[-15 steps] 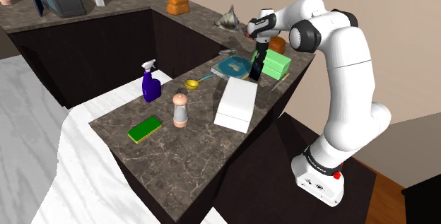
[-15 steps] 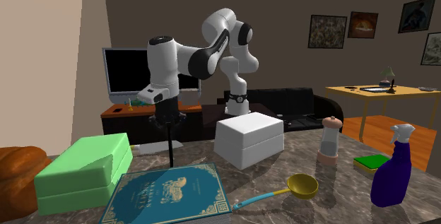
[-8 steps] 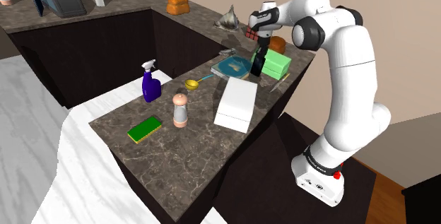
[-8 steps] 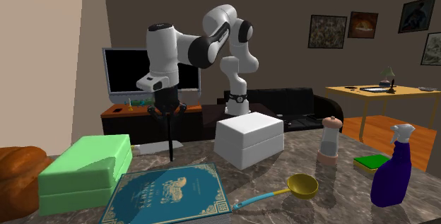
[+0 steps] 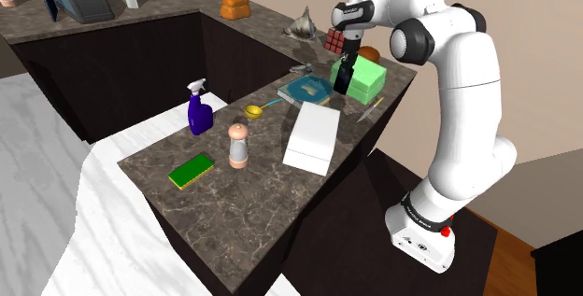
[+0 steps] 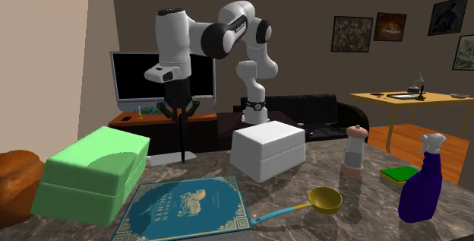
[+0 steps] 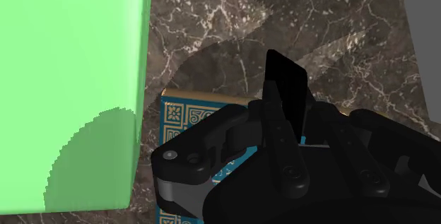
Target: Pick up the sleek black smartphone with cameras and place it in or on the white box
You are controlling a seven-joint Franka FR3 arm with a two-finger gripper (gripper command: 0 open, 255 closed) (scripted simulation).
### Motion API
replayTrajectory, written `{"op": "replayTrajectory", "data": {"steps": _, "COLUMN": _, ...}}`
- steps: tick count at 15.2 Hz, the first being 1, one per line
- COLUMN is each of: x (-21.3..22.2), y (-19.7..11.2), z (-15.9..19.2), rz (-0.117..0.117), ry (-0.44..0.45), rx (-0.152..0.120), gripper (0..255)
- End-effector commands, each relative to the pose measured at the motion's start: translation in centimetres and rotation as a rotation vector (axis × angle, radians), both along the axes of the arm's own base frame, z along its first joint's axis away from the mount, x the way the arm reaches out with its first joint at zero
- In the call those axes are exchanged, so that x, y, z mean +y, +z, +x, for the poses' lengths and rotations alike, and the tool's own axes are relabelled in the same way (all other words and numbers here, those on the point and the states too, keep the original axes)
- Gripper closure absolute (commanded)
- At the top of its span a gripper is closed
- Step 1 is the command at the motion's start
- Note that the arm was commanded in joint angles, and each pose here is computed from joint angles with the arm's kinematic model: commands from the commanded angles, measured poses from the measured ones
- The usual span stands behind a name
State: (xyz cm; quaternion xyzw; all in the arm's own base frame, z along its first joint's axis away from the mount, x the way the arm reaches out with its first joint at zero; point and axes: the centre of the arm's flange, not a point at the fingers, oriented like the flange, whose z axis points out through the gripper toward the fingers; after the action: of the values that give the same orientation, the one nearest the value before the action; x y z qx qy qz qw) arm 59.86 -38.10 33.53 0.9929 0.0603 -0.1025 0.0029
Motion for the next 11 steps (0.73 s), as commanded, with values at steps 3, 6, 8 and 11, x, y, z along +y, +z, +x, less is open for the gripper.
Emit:
{"op": "replayTrajectory", "data": {"steps": 3, "x": 0.0, "y": 2.1, "z": -0.1, "rz": 0.000, "ry": 0.000, "rx": 0.000, "gripper": 255}}
{"op": "replayTrajectory", "data": {"steps": 6, "x": 0.0, "y": 3.7, "z": -0.1, "rz": 0.000, "ry": 0.000, "rx": 0.000, "gripper": 255}}
{"op": "replayTrajectory", "data": {"steps": 8, "x": 0.0, "y": 4.8, "z": -0.1, "rz": 0.000, "ry": 0.000, "rx": 0.000, "gripper": 255}}
{"op": "replayTrajectory", "data": {"steps": 11, "x": 0.0, "y": 6.4, "z": -0.1, "rz": 0.000, "ry": 0.000, "rx": 0.000, "gripper": 255}}
